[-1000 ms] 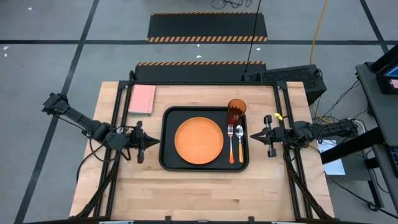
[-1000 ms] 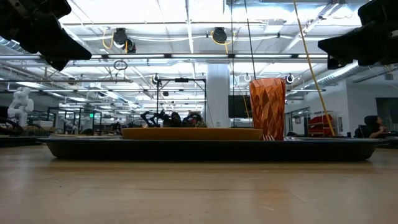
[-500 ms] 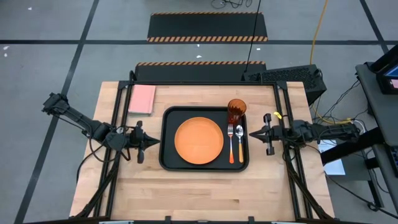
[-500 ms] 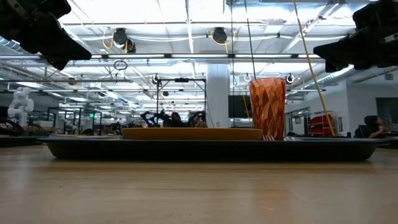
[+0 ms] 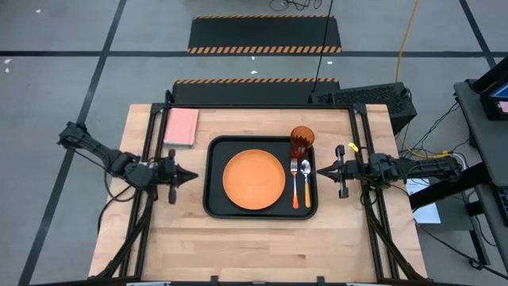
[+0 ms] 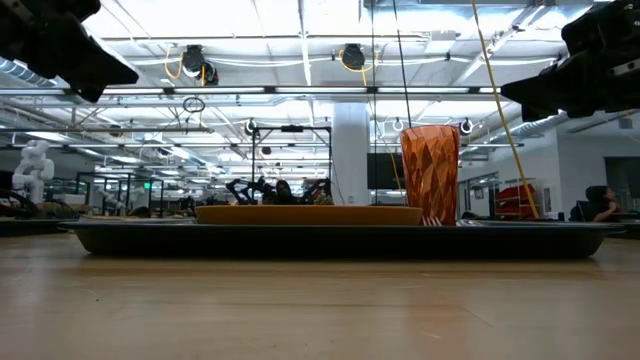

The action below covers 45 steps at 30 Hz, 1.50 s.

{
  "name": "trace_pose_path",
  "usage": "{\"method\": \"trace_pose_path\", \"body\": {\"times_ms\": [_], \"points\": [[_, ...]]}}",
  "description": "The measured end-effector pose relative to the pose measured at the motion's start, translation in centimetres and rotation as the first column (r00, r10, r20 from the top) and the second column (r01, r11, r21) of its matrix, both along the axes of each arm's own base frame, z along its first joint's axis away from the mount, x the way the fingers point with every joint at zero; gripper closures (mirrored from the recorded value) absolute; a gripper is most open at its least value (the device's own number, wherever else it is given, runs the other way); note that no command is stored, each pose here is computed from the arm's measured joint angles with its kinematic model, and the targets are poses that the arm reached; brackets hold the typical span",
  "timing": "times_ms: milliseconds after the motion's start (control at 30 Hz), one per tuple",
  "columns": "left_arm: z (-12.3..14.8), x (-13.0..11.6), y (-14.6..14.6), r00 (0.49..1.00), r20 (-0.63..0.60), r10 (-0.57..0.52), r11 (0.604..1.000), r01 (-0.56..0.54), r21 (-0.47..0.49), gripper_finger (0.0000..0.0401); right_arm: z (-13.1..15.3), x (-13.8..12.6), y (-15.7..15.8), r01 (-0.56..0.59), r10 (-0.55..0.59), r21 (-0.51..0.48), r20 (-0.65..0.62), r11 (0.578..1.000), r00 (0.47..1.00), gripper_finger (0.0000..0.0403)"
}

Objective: Pick and place plate/cup/fork/spoon on tray
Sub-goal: Return to Home Position

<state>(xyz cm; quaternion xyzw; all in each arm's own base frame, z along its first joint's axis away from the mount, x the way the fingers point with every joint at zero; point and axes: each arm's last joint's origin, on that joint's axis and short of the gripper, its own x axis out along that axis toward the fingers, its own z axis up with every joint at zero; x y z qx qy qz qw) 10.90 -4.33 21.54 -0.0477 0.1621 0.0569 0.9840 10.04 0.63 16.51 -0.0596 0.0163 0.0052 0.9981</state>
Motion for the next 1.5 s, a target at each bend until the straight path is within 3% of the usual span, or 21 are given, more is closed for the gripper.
{"method": "trace_pose_path", "body": {"times_ms": [167, 867, 1500], "points": [[0.0, -0.7, 0.4, 1.000, 0.023, -0.021, 0.999, 0.020, 0.046, 0.0398, 0.0, 0.0, 0.0, 0.000, 0.000, 0.000, 0.000, 1.000, 1.000, 0.0403], [-5.0, -1.4, 1.1, 0.980, 0.156, -0.120, 0.987, 0.101, 0.125, 0.0397, 0.0, 0.0, 0.0, 0.001, -0.001, 0.000, 0.002, 1.000, 1.000, 0.0403], [-4.1, -1.9, 2.5, 0.960, 0.260, -0.101, 0.975, 0.043, 0.220, 0.0398, 0.0, 0.0, 0.0, 0.001, -0.001, 0.000, 0.002, 1.000, 1.000, 0.0403]]}}
